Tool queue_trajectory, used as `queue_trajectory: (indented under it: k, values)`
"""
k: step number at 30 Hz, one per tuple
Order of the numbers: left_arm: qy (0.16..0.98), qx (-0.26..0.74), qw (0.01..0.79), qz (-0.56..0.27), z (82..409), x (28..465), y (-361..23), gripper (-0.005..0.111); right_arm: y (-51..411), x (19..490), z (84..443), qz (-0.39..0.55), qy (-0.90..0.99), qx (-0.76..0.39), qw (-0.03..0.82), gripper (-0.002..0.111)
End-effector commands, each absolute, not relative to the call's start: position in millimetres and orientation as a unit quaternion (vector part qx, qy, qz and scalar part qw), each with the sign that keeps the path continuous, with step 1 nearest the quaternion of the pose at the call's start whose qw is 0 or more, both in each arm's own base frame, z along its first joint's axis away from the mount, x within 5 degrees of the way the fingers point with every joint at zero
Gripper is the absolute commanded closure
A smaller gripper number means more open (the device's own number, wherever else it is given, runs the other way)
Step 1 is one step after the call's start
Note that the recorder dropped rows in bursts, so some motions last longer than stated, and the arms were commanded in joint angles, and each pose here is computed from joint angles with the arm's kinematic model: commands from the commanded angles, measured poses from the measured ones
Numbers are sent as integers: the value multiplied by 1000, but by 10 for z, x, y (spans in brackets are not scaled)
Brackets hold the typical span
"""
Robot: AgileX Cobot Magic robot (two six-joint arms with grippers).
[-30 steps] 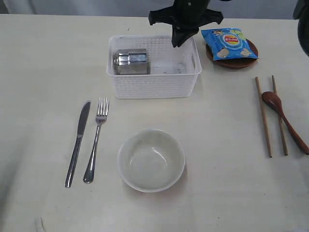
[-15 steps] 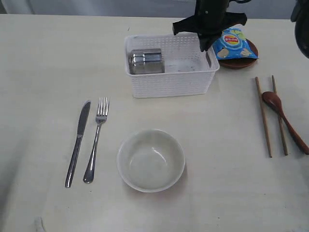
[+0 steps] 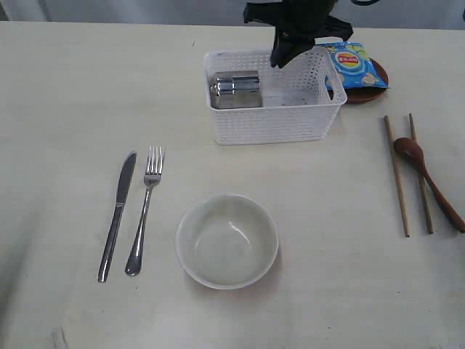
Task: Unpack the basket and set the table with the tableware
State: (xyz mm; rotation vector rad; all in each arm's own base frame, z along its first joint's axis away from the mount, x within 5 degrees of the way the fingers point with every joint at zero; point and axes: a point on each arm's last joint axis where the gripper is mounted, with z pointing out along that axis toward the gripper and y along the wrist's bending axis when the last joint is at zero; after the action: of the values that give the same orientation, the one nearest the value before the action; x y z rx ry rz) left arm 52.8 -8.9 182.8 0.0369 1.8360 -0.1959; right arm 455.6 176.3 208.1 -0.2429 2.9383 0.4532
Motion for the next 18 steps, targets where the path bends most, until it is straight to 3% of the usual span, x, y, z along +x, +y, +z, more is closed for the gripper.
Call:
queue_trajectory:
  k: [1, 4, 18]
  values:
    - [792, 19, 604, -85, 1820, 526, -91, 107, 1812, 4566, 2118, 187, 975, -85, 86, 70]
    - [792, 19, 604, -85, 1820, 526, -91, 107, 1848, 4579, 2049, 204, 973, -77, 79, 59]
    - [792, 19, 604, -85, 1820, 526, -91, 107, 1930, 4647, 1707, 235, 968, -62, 57, 62]
